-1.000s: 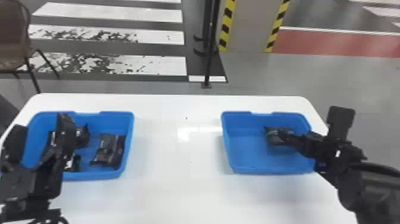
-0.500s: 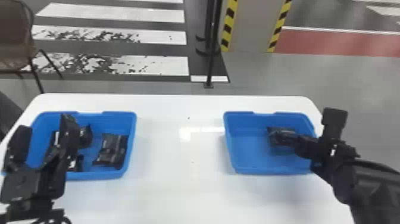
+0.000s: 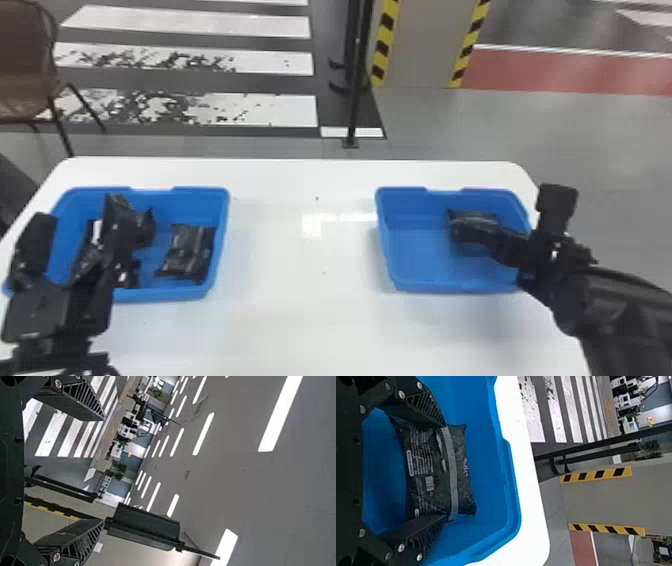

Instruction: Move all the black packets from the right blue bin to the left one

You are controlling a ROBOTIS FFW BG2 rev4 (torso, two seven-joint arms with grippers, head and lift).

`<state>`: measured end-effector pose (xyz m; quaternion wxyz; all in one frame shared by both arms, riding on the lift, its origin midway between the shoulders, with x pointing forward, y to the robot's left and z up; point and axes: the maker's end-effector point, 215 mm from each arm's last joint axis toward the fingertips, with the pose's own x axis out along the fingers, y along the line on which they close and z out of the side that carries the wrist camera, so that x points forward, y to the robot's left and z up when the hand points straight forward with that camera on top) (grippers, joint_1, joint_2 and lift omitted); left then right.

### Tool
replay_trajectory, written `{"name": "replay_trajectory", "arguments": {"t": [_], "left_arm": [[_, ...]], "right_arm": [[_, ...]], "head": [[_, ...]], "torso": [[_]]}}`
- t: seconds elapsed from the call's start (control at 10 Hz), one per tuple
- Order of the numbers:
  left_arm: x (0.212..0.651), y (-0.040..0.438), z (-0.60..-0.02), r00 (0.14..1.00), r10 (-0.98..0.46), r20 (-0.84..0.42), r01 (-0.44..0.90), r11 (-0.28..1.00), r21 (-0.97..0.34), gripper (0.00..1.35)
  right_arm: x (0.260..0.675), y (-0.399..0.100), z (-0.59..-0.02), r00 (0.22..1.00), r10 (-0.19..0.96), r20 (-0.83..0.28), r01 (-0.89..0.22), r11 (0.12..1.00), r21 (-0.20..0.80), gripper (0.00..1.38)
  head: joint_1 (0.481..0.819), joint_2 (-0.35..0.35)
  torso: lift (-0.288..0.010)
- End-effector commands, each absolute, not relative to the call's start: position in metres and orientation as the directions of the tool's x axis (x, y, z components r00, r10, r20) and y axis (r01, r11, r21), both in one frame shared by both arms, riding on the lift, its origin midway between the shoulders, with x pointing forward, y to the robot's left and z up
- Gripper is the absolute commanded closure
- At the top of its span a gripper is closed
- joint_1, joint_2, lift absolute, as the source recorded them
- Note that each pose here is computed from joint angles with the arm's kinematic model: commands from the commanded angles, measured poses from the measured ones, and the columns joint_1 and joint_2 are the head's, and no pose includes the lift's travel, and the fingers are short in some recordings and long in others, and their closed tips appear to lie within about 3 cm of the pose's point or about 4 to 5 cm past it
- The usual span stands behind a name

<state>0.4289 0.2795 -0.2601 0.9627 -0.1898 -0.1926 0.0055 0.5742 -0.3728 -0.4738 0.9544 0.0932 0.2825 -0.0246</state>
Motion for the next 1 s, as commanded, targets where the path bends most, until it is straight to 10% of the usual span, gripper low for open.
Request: {"name": "replay_trajectory", "arguments": {"t": [0.0,0.2,0.9], "left_arm": [[0.428,0.280,-0.261,0.926,0.084,0.367,0.061,0.928,-0.366,0.12],[0.428,0.280,-0.261,0.926,0.084,0.367,0.061,0.928,-0.366,0.12],[0.427,0.282,-0.256,0.919,0.094,0.383,0.059,0.928,-0.369,0.12]], "right_arm": [[0.578,-0.366,-0.478,0.834,0.024,-0.552,0.094,0.978,0.184,0.70],[0.576,-0.362,-0.483,0.829,0.034,-0.558,0.089,0.977,0.192,0.89],[0.578,-0.250,-0.380,0.895,0.354,-0.270,-0.200,0.861,0.468,0.89]], "head": [[0.695,-0.104],[0.695,-0.094],[0.695,-0.016]], "torso": [[-0.140],[-0.140],[-0.140]]}}
